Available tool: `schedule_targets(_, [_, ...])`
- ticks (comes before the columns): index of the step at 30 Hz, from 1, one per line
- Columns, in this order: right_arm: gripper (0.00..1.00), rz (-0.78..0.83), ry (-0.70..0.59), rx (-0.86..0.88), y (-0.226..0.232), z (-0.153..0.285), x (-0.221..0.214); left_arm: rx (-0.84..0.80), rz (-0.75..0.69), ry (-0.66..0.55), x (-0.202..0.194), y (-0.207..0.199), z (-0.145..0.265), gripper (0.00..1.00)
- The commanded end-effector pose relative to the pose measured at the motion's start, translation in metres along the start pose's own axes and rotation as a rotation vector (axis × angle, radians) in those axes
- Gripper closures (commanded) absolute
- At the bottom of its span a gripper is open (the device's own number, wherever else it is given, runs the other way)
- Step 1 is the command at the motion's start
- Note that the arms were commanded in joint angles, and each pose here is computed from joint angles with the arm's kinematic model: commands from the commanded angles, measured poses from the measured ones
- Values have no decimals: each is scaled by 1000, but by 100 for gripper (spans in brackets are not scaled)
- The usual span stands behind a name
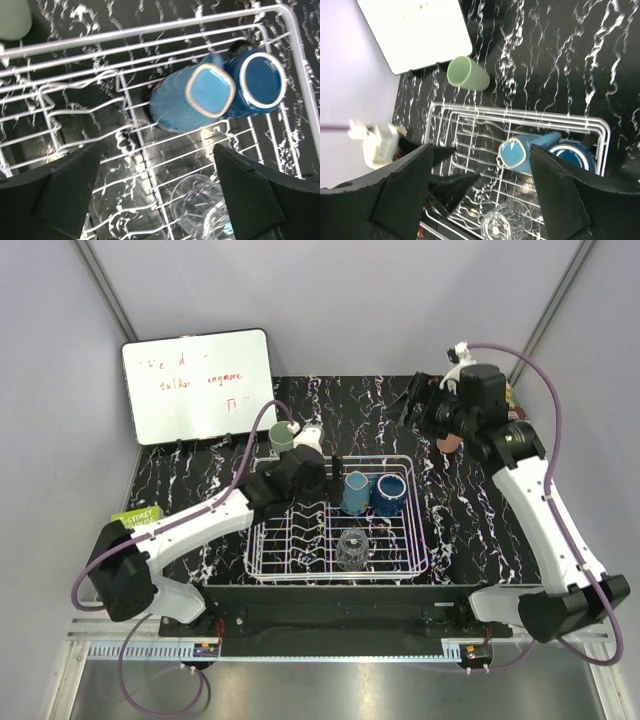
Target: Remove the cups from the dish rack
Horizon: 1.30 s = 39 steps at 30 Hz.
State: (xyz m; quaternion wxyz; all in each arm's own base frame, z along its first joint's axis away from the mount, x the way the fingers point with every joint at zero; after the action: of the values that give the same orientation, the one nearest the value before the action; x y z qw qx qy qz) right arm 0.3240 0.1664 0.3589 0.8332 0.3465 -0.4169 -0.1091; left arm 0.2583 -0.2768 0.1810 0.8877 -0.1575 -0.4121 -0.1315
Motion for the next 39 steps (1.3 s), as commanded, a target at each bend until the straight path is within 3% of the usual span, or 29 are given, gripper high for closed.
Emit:
schedule_targets(1, [14,50,-1,111,0,4,-32,-23,-52,-66,28,-17,-1,1])
schedule_targets(6, [13,68,-56,118,-21,32,-56,-50,-115,-85,28,-42,-8,1])
schedule_targets(13, [13,43,-34,108,-33,43,-76,-68,-145,-37,18,-64,-43,1])
schedule_targets(27, [14,28,-23,130,-35,51,-86,-26,-128,4,10,-57,-93,1])
schedule_targets(31, [16,23,-22,116,-39,48,-87,-47,-135,27,1,-58,-96,22])
schedule_targets(32, [16,21,-23,115,-39,48,-87,-47,-137,22,2,-58,-95,35])
schedule_targets(34, [17,17,-21,114,-40,47,-87,-38,-143,23,0,-55,-96,48])
schedule_targets(35, [18,13,-17,114,-40,46,-89,-38,-143,21,0,-54,-95,68])
schedule_targets(37, [18,10,-19,114,-40,46,-89,-34,-142,21,0,-53,-94,91])
schedule_targets(38, [18,8,-19,112,-41,46,-89,-32,-141,22,-1,-52,-94,100])
schedule_targets(39, [18,5,-19,111,-41,46,-89,-34,-138,19,0,-52,-92,100])
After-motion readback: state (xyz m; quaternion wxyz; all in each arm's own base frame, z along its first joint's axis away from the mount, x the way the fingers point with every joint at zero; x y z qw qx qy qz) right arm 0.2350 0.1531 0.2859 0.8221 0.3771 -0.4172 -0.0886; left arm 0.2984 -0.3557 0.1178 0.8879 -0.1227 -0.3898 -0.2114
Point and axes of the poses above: each gripper's point midway between its finger pads, its own z axis back along the fingers, its own y axis along the line the jaws close on, x = y × z, the point moved 2 cm from there along z, back along the fingers, and after that the axes turned 9 degrees about -z, right-handed, at the moved point
